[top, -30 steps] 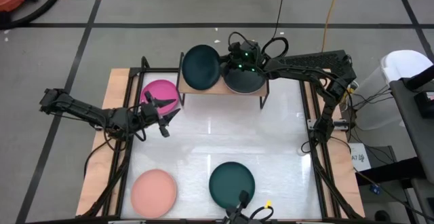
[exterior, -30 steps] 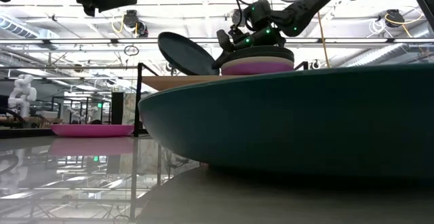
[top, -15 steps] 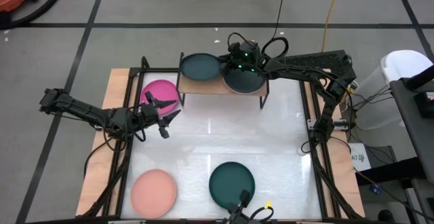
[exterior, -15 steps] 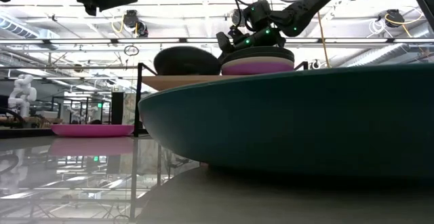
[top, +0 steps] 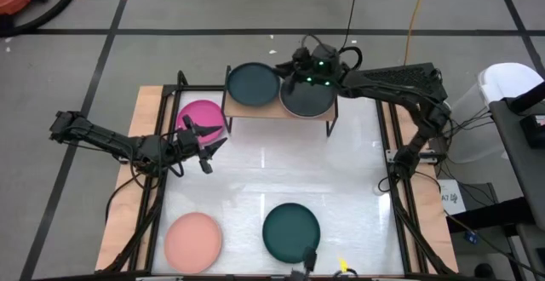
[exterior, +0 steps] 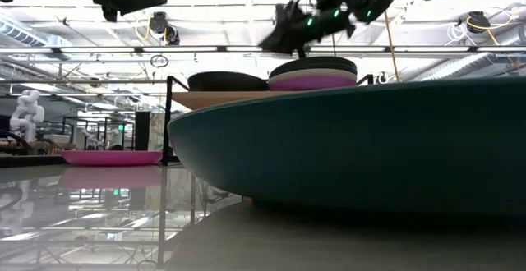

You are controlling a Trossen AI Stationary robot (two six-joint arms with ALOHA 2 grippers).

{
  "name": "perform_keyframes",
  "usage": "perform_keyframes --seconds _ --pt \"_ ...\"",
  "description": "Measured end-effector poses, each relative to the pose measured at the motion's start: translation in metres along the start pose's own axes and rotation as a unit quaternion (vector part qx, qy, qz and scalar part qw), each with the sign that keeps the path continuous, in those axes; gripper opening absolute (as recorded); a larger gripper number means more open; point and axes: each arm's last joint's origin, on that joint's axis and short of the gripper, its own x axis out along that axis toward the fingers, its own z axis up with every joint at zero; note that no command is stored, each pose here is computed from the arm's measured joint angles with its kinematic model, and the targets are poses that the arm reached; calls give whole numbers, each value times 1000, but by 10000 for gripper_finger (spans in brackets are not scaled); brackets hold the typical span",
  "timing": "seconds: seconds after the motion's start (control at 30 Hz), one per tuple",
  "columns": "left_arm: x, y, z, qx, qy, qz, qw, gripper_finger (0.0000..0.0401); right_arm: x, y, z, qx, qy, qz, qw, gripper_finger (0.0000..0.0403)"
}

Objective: Place and stack plates onto a shelf
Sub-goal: Stack the pink plate on top of the dark green plate on the shelf

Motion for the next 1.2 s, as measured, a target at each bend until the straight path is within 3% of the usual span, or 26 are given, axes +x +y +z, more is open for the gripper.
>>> perform_keyframes --seconds 0.17,0.3,0.47,0.67,0.83,1.0,1.2 --pt "0 -1 -2 -3 11 -5 1000 198 -46 35 25 -48 7 56 997 79" --pt "0 -2 -9 -16 35 7 999 198 -89 68 15 -101 13 95 990 79" --pt "4 -3 -20 -33 70 60 995 198 -144 98 -23 -105 -21 130 986 78" --pt "8 -2 -27 -65 85 91 990 198 -193 106 -88 -111 -60 184 975 78" --pt "10 4 -24 -80 145 124 978 184 -216 105 -119 -70 -104 220 968 78" --pt "16 11 -9 -62 239 175 953 141 -226 104 -134 -66 -122 231 963 78" --pt "30 11 -14 -33 355 159 921 123 -226 103 -146 -59 -114 234 964 78"
